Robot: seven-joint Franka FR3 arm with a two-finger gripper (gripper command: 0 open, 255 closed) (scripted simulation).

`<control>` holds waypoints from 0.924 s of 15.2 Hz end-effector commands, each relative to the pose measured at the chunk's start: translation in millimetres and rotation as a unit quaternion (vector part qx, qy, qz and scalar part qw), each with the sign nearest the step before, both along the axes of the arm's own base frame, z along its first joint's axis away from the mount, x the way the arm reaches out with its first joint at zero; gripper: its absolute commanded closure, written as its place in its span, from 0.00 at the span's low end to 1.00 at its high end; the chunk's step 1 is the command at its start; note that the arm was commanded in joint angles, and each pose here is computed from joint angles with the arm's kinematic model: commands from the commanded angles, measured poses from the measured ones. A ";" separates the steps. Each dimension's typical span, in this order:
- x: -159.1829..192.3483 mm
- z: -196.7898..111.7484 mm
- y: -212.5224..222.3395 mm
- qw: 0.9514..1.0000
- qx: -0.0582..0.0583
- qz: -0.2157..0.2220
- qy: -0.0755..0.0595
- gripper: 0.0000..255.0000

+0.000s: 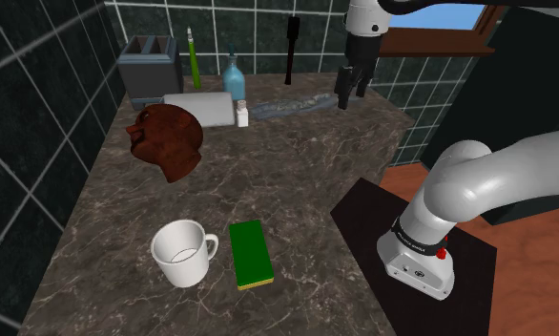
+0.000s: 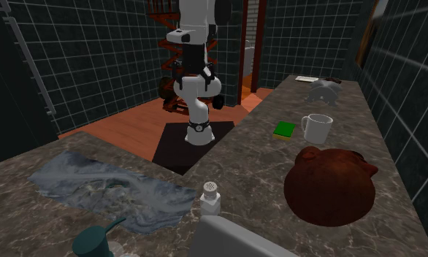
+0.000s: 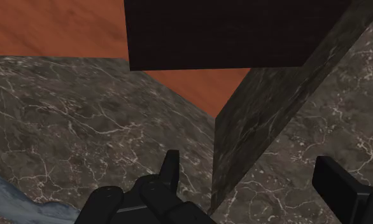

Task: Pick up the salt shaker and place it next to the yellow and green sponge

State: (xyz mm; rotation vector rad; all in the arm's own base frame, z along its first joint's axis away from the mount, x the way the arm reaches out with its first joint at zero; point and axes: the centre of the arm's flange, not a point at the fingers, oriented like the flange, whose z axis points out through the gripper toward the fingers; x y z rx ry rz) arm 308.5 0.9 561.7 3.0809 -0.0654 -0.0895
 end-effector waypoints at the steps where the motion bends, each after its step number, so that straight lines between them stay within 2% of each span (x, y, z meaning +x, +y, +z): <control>1: 0.0 0.0 0.0 1.000 0.000 0.000 0.000 0.00; 14: 155.0 -46.5 24.9 1.000 -0.011 0.004 -0.028 0.00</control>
